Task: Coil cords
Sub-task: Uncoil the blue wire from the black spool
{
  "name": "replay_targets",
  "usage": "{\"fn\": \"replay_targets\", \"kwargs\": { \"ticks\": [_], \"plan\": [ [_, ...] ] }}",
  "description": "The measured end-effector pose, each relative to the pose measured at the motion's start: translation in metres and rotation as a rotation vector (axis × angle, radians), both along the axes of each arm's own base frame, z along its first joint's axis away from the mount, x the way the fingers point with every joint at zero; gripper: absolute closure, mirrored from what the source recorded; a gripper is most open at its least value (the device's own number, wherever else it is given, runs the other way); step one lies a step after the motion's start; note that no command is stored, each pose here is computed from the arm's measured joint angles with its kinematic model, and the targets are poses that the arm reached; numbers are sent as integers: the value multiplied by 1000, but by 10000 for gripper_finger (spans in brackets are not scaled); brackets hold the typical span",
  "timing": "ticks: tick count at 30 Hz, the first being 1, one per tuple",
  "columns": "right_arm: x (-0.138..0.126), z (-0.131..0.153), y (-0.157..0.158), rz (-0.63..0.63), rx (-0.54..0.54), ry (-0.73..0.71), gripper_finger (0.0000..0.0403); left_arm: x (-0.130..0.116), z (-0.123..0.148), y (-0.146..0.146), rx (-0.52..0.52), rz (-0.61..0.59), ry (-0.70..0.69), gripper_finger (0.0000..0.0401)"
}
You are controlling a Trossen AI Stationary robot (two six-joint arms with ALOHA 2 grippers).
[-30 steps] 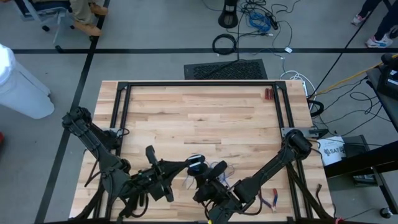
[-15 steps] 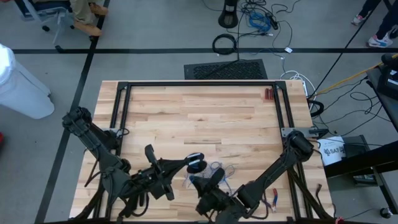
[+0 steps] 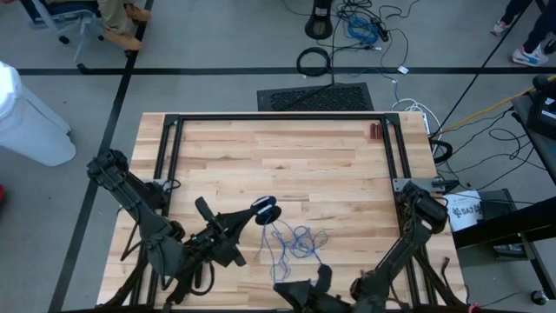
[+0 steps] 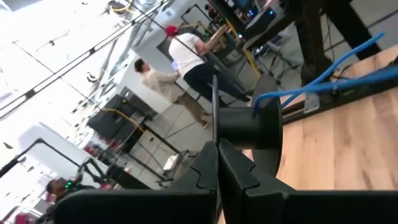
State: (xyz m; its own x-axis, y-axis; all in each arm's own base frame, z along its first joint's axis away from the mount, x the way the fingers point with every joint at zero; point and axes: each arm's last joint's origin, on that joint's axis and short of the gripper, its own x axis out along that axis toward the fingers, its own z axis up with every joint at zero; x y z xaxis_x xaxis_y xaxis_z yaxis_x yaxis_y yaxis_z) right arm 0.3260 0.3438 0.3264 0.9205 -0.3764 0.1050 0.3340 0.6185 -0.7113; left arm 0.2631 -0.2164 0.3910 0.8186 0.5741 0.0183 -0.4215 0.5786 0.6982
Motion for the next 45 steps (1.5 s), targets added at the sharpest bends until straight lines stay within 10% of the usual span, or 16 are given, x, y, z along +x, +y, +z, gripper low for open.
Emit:
{"fn": "replay_targets", "kwargs": {
  "ticks": [18,32,45],
  "plan": [
    [-38,77,-13,-23,119,-94,403,-24,-7,-31,241,-224,149,400],
    [-111,139,-33,31,244,-81,399,-29,2,-36,182,-243,77,400],
    [-151,153,-56,-52,364,-50,316,-30,16,-38,60,-383,-94,400]
  ]
}}
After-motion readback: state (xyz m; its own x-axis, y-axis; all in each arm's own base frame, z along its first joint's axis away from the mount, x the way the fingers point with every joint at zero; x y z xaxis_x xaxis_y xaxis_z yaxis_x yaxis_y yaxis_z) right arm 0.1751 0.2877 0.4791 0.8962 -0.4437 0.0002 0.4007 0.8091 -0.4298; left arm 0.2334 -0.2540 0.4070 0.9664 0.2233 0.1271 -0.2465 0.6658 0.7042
